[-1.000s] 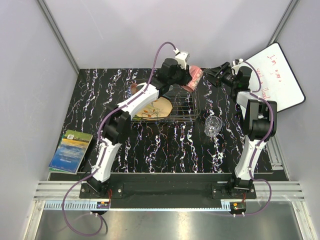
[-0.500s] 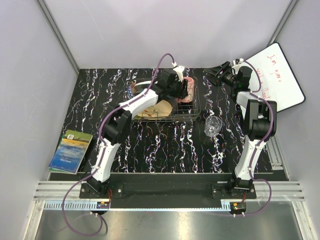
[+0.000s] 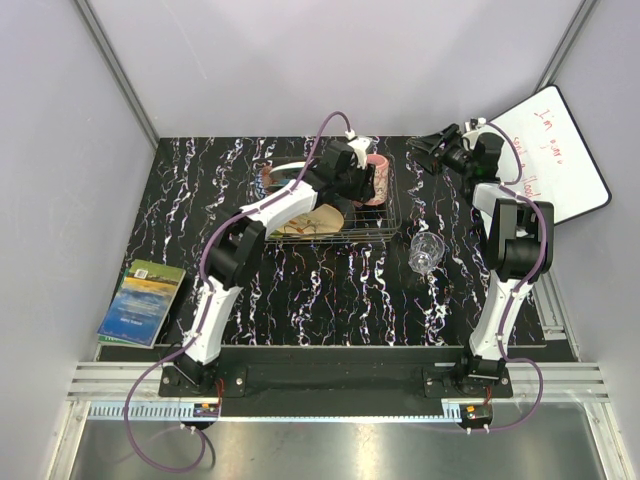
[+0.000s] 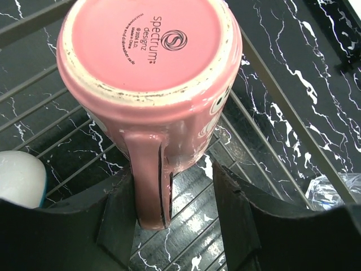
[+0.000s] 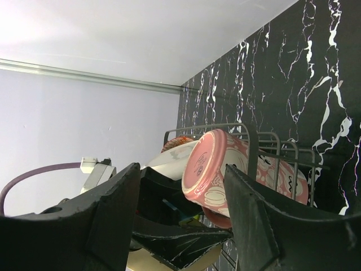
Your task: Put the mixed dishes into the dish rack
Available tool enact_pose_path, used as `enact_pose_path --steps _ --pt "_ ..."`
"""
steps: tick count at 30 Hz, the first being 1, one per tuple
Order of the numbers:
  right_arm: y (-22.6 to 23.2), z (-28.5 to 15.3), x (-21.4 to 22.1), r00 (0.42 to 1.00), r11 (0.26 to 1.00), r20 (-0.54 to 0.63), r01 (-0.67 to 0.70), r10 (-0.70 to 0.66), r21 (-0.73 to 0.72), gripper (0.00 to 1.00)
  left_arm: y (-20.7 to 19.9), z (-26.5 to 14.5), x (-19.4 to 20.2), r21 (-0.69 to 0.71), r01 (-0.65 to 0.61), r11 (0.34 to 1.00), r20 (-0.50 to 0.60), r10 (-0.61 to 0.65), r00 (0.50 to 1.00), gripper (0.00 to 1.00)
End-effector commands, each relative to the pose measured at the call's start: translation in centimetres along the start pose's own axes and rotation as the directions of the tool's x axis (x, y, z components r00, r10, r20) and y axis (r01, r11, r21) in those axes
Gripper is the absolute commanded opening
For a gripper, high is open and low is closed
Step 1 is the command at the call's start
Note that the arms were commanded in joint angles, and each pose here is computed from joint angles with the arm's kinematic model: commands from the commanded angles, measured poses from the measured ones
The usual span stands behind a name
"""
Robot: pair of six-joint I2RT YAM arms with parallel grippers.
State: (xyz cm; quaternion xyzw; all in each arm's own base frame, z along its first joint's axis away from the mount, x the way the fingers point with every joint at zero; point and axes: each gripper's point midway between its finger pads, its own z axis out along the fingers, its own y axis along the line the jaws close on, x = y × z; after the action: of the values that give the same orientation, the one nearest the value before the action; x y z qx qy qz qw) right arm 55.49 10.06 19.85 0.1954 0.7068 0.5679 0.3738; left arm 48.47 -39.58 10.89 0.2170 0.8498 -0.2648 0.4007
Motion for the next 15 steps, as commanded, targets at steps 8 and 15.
enact_pose_path --steps 8,15 --pt "2.2 0.6 0.7 0.995 0.995 -0.023 0.098 -0.098 -0.01 0.76 -2.3 -5.8 -3.0 0.049 0.015 0.999 0.013 -0.015 1.0 0.9" --pt "1.6 0.3 1.0 0.987 0.986 -0.03 0.159 -0.158 0.055 0.77 -3.7 -8.8 -3.7 0.056 -0.002 0.998 0.015 0.001 1.0 0.98"
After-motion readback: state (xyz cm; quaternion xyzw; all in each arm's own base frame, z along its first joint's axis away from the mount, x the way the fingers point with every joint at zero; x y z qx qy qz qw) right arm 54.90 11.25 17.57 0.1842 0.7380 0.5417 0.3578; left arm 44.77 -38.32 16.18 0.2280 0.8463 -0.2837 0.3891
